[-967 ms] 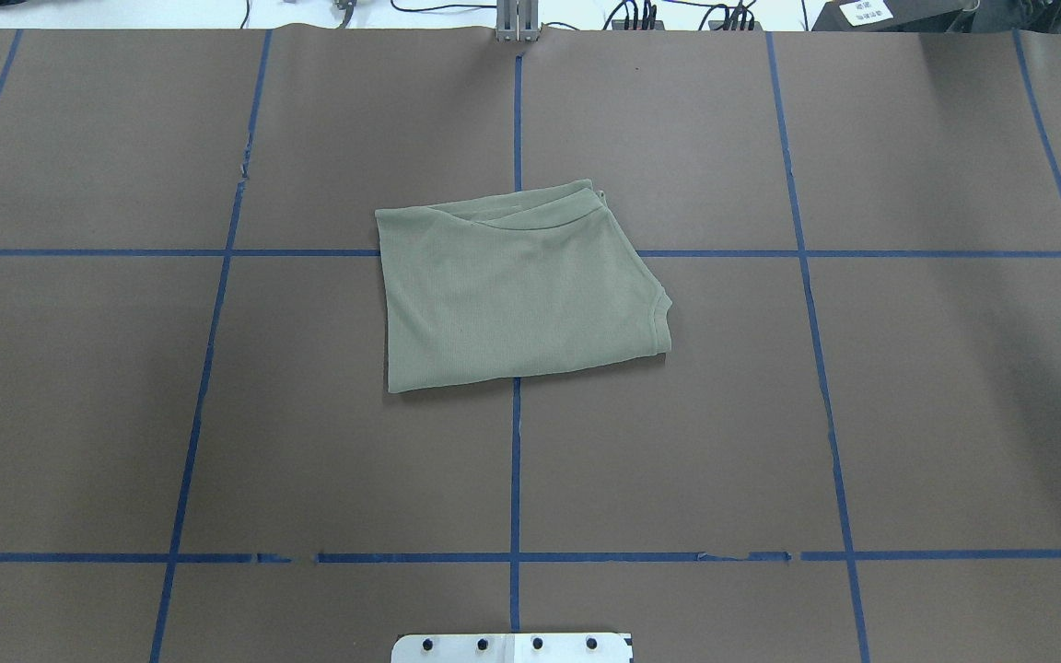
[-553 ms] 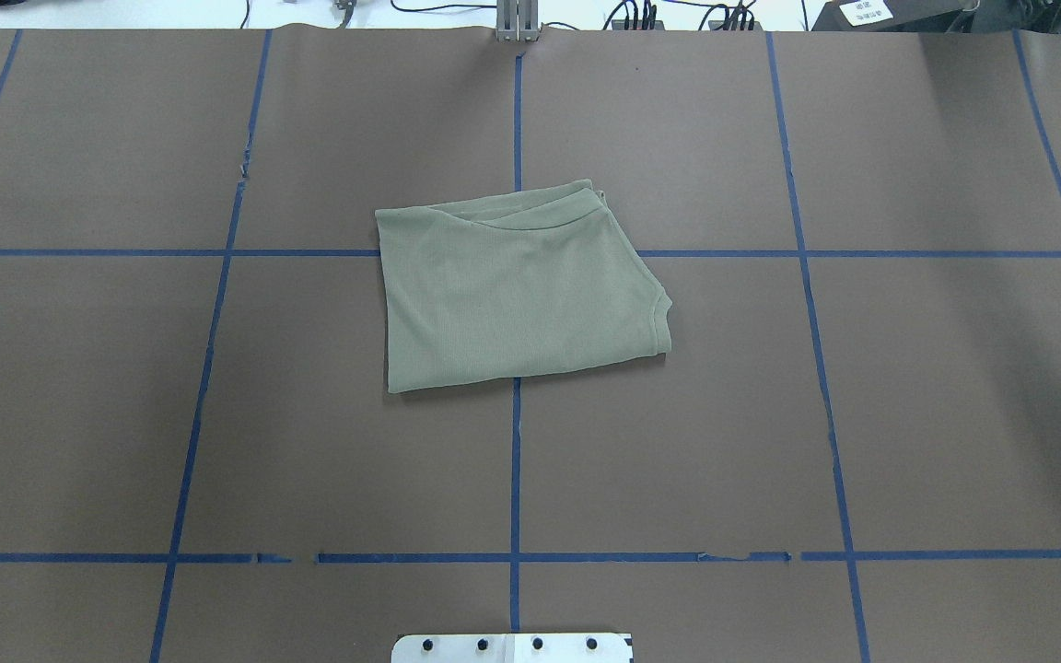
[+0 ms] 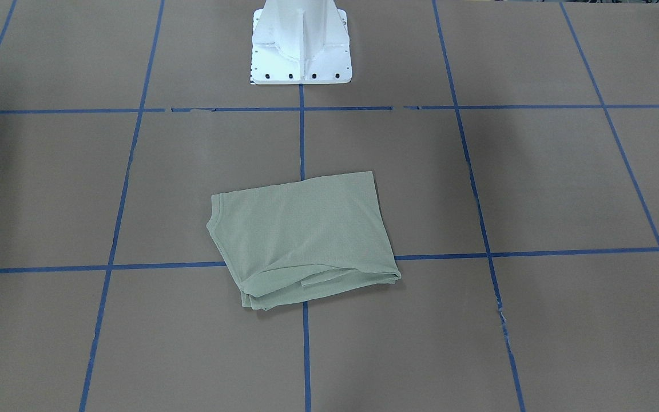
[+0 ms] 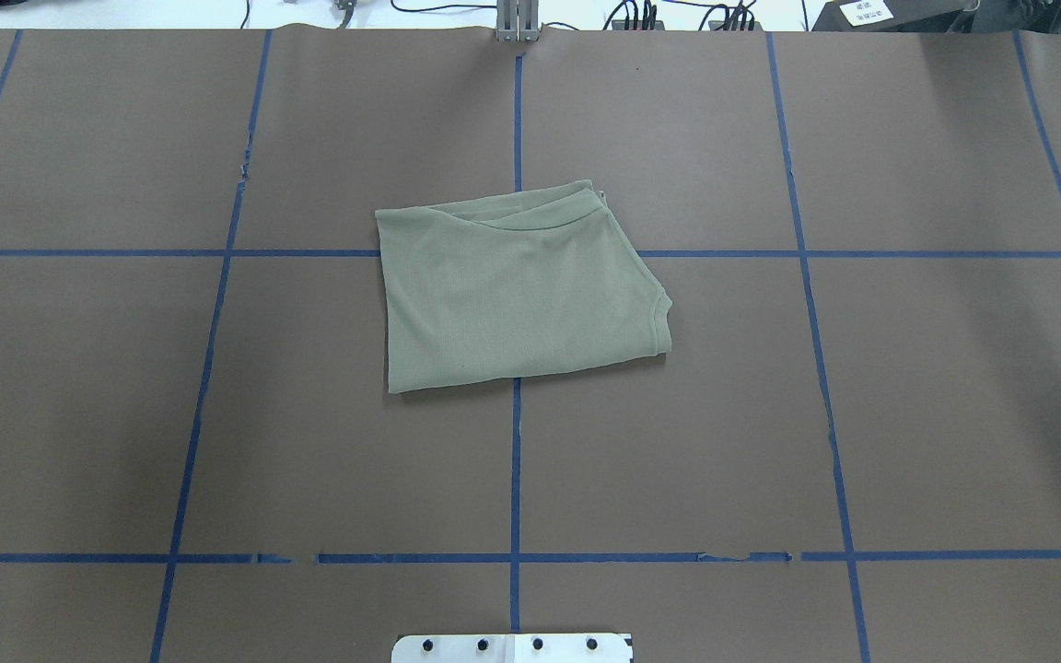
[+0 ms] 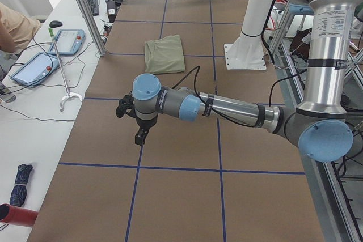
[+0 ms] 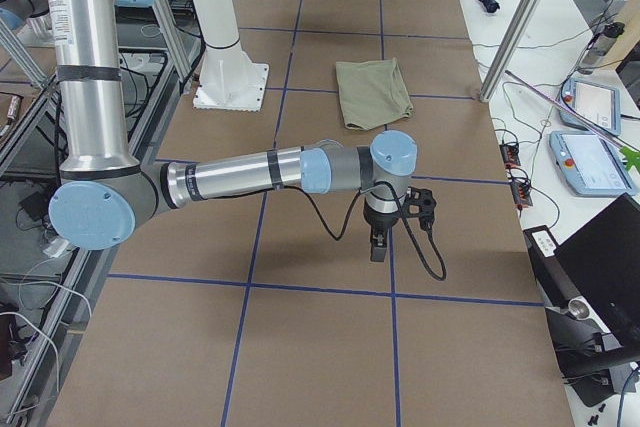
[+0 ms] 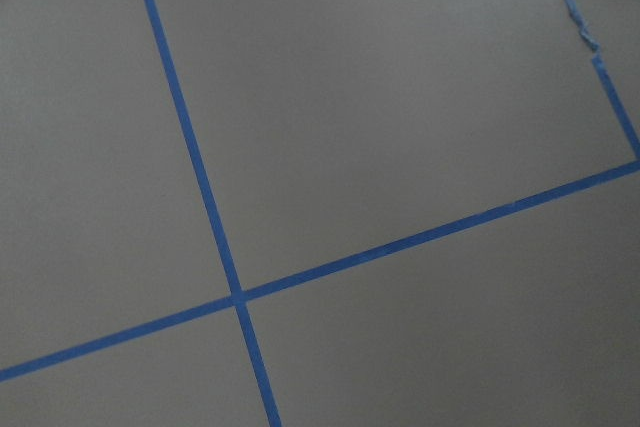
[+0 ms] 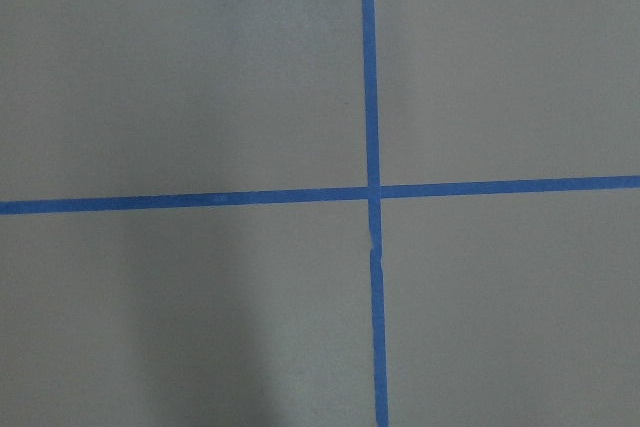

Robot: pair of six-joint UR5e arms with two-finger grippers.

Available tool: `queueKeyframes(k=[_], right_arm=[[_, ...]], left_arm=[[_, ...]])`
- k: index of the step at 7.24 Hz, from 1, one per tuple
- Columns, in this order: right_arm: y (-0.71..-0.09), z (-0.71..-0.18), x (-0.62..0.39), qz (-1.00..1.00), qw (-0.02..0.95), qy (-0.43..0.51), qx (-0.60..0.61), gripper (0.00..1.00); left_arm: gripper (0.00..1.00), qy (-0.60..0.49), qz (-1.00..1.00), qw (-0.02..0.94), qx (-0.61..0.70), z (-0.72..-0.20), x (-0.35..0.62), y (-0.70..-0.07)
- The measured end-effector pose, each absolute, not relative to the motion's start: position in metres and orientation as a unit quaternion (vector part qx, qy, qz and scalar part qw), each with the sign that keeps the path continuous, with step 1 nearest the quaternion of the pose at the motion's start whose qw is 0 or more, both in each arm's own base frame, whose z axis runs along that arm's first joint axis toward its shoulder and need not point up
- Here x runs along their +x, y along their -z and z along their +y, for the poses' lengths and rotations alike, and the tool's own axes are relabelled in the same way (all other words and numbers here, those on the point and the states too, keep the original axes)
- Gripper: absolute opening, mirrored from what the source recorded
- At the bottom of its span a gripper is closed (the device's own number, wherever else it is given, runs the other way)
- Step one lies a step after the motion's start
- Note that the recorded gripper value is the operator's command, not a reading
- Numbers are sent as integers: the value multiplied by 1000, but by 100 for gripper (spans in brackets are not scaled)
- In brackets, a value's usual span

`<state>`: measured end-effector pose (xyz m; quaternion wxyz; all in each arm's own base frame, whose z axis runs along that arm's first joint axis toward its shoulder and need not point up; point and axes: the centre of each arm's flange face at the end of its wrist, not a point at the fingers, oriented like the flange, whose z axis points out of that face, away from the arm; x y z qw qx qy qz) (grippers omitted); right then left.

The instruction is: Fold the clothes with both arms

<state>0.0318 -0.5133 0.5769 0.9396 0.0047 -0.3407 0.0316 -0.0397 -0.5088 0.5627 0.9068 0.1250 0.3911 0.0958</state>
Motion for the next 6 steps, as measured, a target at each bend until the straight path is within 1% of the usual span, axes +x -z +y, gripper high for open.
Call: queueKeyframes(k=[2, 6], right_arm=[[-581, -512, 33, -335, 942, -33, 3, 100], [-582, -510, 34, -337, 941, -36, -2, 100]], left_arm=[[100, -77, 391, 910, 113, -502, -53, -581], [100, -67, 392, 911, 109, -499, -59, -586]])
